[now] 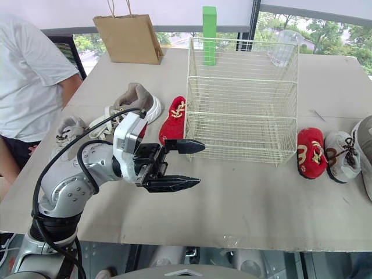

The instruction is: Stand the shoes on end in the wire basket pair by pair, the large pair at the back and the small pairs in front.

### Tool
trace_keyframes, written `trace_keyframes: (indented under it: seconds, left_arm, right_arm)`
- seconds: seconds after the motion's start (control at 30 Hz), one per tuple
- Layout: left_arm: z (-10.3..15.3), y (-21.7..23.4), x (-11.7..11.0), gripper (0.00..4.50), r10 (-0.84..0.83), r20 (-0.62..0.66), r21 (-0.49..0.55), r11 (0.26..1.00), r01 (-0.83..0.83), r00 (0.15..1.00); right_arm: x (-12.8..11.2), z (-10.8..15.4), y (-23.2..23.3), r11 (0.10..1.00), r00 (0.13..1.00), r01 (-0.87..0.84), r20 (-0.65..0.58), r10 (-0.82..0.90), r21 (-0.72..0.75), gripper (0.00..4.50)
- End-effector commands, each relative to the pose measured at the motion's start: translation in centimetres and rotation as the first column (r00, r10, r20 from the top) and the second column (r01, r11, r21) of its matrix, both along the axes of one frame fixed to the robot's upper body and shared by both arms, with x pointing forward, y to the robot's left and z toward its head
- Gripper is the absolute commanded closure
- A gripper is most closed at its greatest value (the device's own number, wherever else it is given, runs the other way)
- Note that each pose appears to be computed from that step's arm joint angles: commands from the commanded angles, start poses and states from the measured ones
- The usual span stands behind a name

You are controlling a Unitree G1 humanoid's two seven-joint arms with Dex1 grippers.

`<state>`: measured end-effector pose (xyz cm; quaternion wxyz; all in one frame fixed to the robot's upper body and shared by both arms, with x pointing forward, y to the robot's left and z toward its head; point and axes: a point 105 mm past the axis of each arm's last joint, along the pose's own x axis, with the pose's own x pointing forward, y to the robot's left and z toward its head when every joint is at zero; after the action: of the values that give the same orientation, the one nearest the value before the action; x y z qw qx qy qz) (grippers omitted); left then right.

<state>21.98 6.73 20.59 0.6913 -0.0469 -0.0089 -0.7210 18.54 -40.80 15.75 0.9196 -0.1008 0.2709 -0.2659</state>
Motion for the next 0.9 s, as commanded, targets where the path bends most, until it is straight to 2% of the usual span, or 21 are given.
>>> trace_keyframes:
  seconds: [0.03,0.2,0.3,0.4,0.63,0.73,0.8,0.9]
  left_arm:
    - [0.7,-0.1,-0.8,0.00,-0.021,0.035,-0.019,1.000,0.022,0.999]
    - [1.1,-0.3,-0.4,0.00,-0.022,0.044,-0.022,0.999,0.023,0.999]
    - [1.1,-0.2,0.0,0.00,-0.023,0.048,-0.025,0.999,0.024,0.999]
    - [1.1,-0.6,0.2,0.00,-0.037,0.047,-0.030,0.999,0.038,0.998]
    - [1.2,-0.7,0.6,0.00,-0.055,0.059,-0.019,0.998,0.056,0.997]
    - [1.3,-0.6,0.8,0.00,-0.049,0.064,-0.014,0.999,0.050,0.997]
    - [1.3,-0.6,0.9,0.00,-0.046,0.064,-0.012,0.999,0.047,0.997]
    - [1.3,-0.4,1.2,0.00,-0.042,0.069,-0.004,0.999,0.043,0.997]
  right_arm:
    - [-1.2,1.2,-0.9,0.998,0.999,0.050,0.016,-0.050,-0.030,0.09]
    - [-1.7,1.5,-2.0,0.993,0.994,0.108,0.030,-0.107,-0.051,0.09]
    - [-1.7,1.2,-1.6,0.997,0.996,0.079,0.034,-0.078,-0.012,0.09]
    - [-1.1,0.0,-1.4,0.998,0.999,0.041,0.012,-0.042,0.046,0.09]
    - [0.7,-0.9,-3.4,0.995,0.996,0.087,0.012,-0.087,0.042,0.09]
    - [1.2,-2.3,-3.0,0.994,0.997,0.072,-0.010,-0.071,0.085,0.87]
    - [1.6,-2.9,-2.7,0.994,0.999,0.051,-0.022,-0.049,0.102,1.77]
    - [2.1,-3.2,-2.4,0.993,0.999,0.037,-0.016,-0.036,0.113,2.75]
